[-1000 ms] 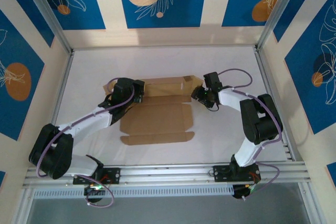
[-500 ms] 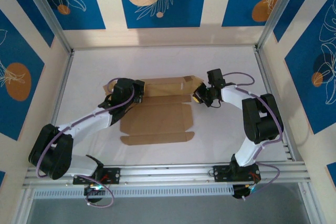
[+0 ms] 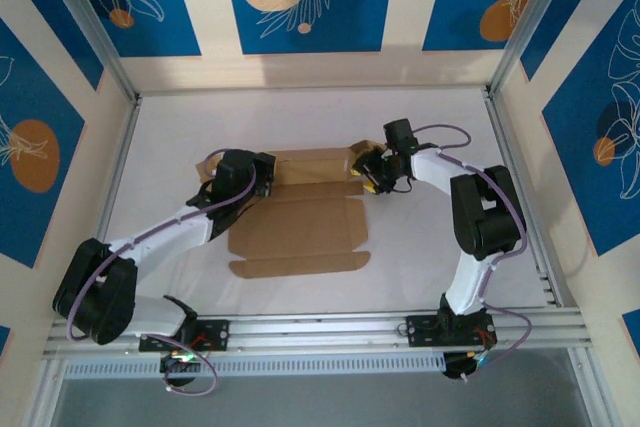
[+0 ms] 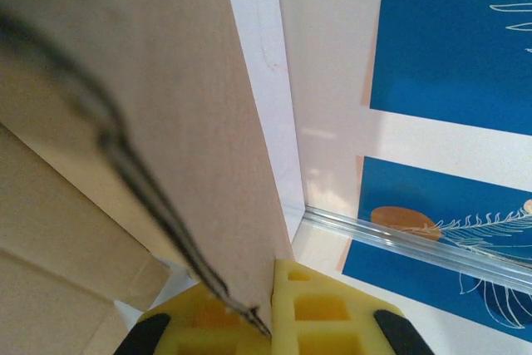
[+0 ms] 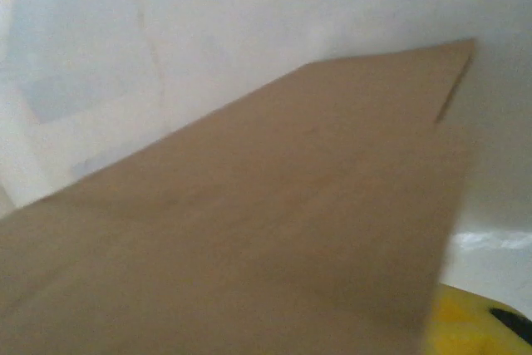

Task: Fold the paper box

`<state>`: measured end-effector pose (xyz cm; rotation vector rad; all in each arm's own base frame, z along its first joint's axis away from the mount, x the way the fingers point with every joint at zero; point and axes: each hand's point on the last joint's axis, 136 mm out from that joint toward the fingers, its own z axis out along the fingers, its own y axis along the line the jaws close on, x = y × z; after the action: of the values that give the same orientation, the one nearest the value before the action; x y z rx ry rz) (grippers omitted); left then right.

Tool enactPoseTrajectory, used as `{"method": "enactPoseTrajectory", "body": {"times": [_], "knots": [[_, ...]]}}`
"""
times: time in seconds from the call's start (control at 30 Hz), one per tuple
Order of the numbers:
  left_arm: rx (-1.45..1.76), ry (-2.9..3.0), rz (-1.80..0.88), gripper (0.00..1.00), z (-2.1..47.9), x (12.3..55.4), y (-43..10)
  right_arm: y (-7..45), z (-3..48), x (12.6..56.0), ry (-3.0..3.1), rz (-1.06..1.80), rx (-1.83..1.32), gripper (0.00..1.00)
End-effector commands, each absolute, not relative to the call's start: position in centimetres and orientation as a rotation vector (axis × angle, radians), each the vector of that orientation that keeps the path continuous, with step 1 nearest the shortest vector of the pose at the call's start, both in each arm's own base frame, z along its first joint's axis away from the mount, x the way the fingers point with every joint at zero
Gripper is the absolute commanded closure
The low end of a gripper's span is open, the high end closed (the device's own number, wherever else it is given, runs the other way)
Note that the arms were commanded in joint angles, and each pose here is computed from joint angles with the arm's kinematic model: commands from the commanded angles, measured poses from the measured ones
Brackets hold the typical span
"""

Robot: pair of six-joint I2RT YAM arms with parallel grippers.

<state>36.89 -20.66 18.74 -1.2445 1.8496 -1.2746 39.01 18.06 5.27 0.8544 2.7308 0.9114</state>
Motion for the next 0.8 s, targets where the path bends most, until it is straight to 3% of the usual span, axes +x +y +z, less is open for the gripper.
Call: {"method": "enactPoseTrajectory", "body": {"times": [0.0, 0.33, 0.77], "knots": [[-1.231, 1.875, -1.242, 1.0, 18.2, 36.2, -20.6, 17.3, 3.4, 38.8, 2.781, 0.819, 0.825, 0.48], [-1.232, 1.886, -1.234, 1.0, 17.6, 35.9, -20.7, 18.2, 1.5, 39.2, 2.821, 0.768, 0.674, 0.46], [-1.258, 1.905, -1.185, 1.0, 15.9, 35.7, -20.4, 21.9, 5.4, 39.2, 2.699, 1.224, 0.669, 0.47]]}}
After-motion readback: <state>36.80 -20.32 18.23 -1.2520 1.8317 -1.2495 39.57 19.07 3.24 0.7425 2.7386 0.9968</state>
